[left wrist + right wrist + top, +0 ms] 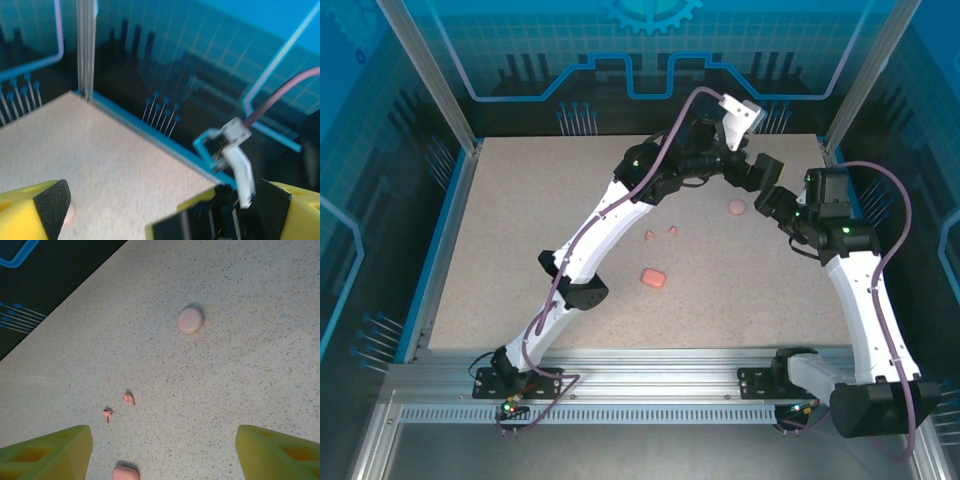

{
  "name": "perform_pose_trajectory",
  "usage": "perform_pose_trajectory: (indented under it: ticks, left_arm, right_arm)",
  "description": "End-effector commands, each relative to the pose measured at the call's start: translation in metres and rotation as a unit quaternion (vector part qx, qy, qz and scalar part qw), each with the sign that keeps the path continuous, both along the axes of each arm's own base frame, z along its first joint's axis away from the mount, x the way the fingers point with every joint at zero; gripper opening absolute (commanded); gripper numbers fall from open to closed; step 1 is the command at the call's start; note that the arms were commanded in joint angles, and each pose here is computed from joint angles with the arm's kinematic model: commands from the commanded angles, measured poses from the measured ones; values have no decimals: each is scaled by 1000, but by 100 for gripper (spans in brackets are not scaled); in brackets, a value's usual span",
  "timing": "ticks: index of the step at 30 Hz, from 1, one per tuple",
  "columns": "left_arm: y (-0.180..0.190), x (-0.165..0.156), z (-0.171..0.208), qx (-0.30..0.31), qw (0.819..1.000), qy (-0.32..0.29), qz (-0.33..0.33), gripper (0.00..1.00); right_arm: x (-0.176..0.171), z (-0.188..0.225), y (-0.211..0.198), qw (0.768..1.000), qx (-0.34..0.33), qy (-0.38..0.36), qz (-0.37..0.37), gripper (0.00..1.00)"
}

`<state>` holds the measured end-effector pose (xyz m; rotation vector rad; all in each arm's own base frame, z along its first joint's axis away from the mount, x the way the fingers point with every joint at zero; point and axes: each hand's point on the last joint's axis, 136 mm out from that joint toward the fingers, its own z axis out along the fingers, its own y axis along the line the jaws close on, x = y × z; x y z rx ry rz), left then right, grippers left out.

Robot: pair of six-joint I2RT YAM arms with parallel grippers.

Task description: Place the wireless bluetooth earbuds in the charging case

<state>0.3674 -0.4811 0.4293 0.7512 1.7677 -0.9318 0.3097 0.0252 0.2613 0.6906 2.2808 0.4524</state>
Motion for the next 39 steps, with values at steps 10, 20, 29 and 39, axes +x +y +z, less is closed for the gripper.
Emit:
perform_pose_trajectory:
  ticks: [10, 20, 29, 39]
  left_arm:
    - [-31, -15, 59, -94, 981, -153, -77, 99]
    - [14, 8, 36, -73, 995, -19, -70, 99]
    - [60, -26, -44, 162, 986, 37, 22, 91]
    - [73, -12, -32, 163, 984, 12, 67, 97]
  right_arm:
    - [5, -11, -4, 1000, 2, 5, 0, 77]
    - [3, -8, -4, 1000, 3, 3, -2, 77]
    - [9, -15, 14, 1000, 2, 7, 12, 77]
    - [-11, -29, 2, 999, -28, 19, 3, 78]
